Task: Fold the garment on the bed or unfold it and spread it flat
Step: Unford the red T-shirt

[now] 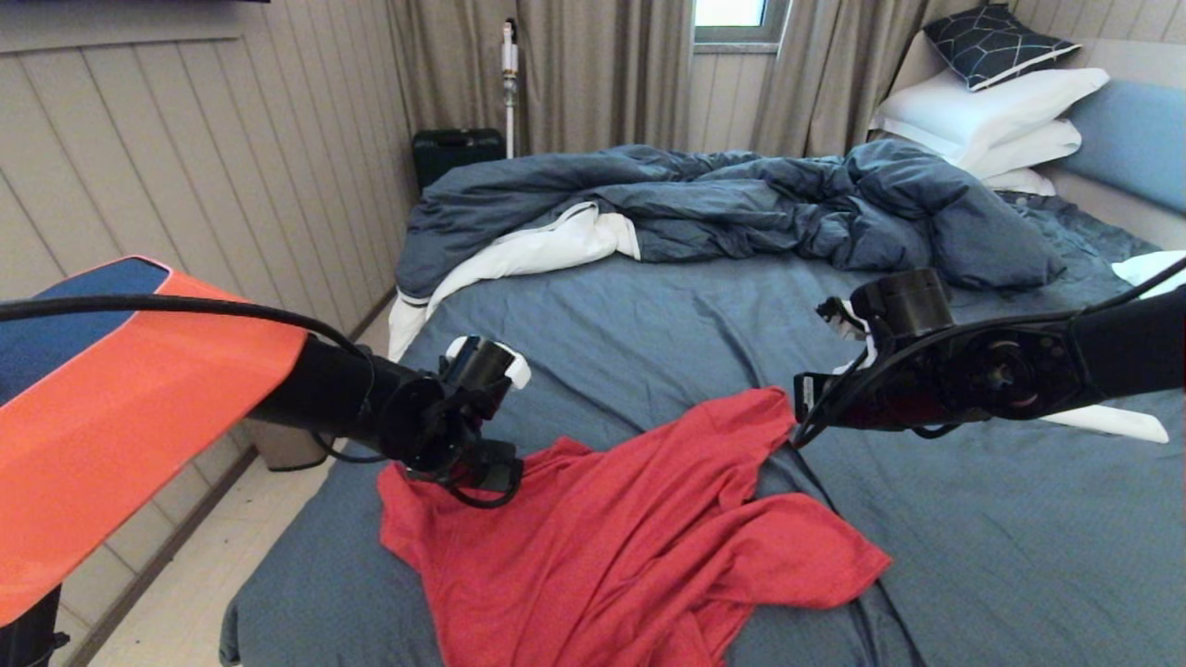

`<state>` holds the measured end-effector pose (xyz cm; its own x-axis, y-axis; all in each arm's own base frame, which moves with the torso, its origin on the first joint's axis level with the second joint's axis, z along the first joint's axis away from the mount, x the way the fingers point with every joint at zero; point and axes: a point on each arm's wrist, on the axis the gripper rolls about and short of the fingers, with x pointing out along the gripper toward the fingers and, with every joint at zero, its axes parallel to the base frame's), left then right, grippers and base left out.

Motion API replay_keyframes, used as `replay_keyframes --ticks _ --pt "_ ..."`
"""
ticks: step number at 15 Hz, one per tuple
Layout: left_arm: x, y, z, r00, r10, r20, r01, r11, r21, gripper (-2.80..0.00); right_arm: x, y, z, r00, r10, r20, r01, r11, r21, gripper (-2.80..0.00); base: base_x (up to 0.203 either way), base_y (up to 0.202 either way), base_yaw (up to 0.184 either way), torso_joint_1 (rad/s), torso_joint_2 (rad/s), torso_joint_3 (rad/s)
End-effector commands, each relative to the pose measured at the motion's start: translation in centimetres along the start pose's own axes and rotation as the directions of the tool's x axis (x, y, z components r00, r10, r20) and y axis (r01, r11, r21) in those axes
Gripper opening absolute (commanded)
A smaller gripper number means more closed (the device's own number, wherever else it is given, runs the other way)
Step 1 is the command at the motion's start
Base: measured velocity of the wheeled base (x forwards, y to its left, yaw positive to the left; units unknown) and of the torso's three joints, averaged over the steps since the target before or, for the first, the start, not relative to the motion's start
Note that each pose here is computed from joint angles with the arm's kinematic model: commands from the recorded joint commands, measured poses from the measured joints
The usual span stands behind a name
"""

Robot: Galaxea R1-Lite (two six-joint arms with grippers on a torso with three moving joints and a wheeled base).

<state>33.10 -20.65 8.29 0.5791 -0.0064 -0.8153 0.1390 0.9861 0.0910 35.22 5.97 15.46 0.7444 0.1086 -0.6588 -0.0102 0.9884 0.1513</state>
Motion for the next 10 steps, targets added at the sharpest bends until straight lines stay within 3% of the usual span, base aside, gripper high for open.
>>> replay_keyframes --ticks 1,2,3,10 --pt "0.9 -0.2 -0.6 1.0 0.01 -0.024 -0.01 1.0 0.007 0.0 0.1 0.0 0.0 1.0 -0.001 -0.001 0.001 1.0 -0.001 -2.8 0.0 0.0 0.0 0.0 0.0 0.0" --pt "1.3 -0.3 -0.7 0.999 0.012 -0.034 -0.012 1.0 0.011 0.0 0.1 0.0 0.0 1.0 -0.001 -0.001 0.001 1.0 -0.001 -2.8 0.0 0.0 0.0 0.0 0.0 0.0" --pt "1.4 -0.3 -0.7 0.999 0.009 -0.034 -0.008 1.0 0.011 -2.8 0.1 -0.1 0.0 1.0 -0.002 -0.001 0.002 1.0 0.001 -2.8 0.0 0.0 0.0 0.0 0.0 0.0" --pt "2.9 -1.0 0.2 1.0 -0.005 0.001 0.005 1.0 -0.003 -2.8 0.3 -0.1 -0.1 1.0 -0.003 -0.004 0.003 1.0 0.0 -2.8 0.0 0.0 0.0 0.0 0.0 0.0"
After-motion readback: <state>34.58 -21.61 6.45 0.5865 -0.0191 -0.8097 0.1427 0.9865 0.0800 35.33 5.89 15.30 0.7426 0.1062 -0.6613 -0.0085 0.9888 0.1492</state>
